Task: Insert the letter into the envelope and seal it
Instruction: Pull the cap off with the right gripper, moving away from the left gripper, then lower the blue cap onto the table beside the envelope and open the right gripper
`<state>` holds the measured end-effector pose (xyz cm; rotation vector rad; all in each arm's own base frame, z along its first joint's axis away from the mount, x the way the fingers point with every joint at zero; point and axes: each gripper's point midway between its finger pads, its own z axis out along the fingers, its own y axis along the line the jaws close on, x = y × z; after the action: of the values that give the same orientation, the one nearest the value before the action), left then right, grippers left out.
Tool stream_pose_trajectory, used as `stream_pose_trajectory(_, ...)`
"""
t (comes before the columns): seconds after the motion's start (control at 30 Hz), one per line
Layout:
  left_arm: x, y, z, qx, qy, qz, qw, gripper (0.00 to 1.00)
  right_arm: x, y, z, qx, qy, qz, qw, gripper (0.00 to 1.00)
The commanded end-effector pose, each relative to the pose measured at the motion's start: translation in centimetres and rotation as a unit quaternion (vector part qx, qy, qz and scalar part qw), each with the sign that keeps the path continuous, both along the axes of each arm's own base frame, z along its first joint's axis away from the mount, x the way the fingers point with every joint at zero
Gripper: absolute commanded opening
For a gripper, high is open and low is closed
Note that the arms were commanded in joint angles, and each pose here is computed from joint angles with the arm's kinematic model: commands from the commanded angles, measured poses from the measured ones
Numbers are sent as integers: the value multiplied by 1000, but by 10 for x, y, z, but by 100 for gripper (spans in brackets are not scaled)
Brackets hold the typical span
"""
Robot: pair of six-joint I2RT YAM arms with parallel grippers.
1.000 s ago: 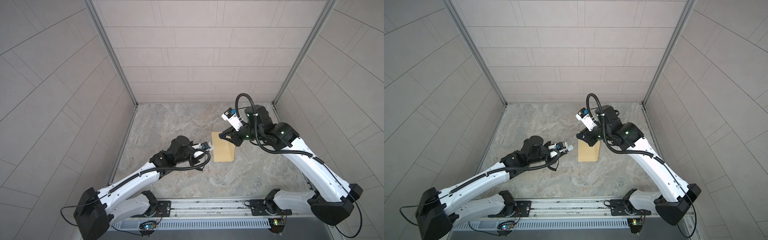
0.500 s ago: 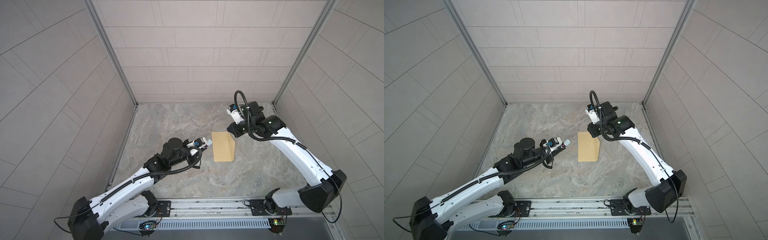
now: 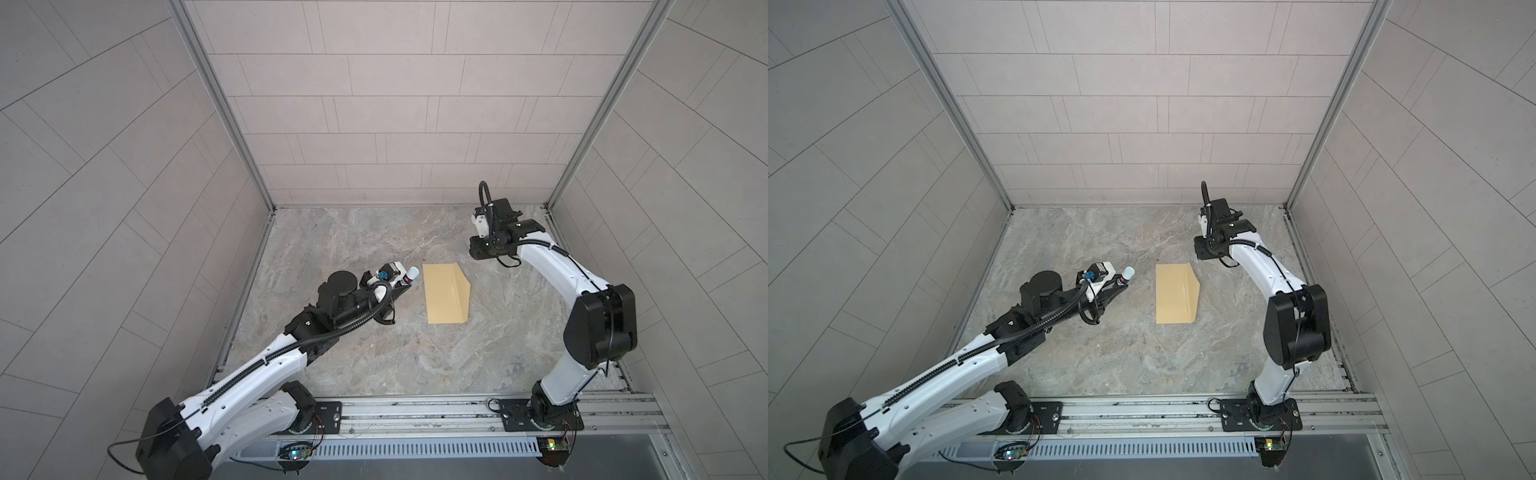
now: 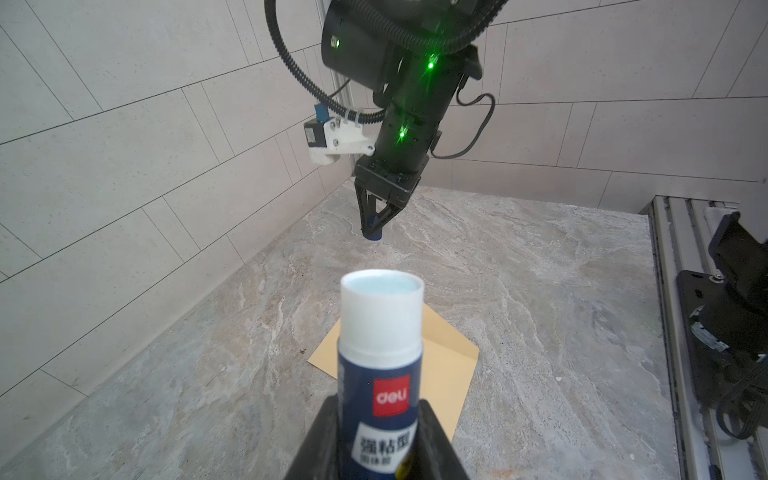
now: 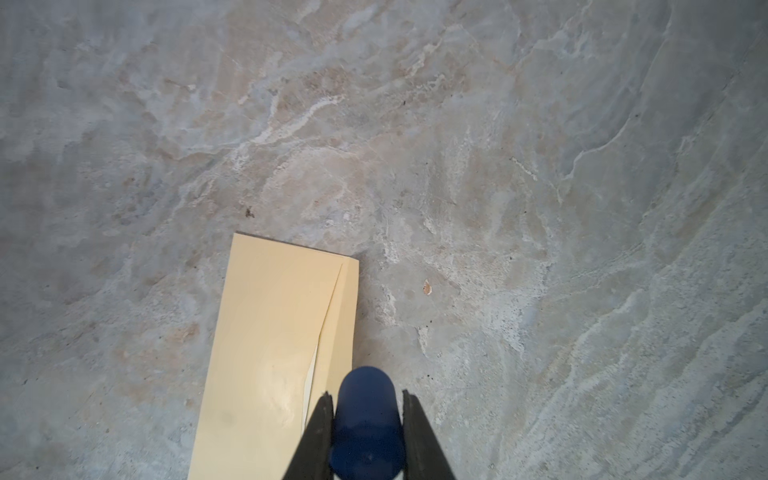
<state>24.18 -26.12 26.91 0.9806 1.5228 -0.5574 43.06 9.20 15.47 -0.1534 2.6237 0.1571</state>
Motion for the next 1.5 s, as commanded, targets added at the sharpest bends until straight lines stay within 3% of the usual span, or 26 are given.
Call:
stream_pose_trajectory(0.0, 0, -1, 9, -22, -11, -3, 1000, 0, 20, -14, -2, -2, 1, -30, 1000, 7)
stream_pose_trajectory(0.57, 3, 0, 10, -29, -6, -2, 1000, 0, 61, -36, -83, -39, 94, -69, 992, 10)
stream_pose_trajectory(1.13, 3, 1, 13, -34, -8, 0, 999, 0, 57, -37, -122, -52, 145, -68, 986, 18)
stream_pose_trajectory(1.47, 4, 2, 13, -35, -7, 1, 999, 0, 53, -37, -126, -53, 154, -65, 985, 37)
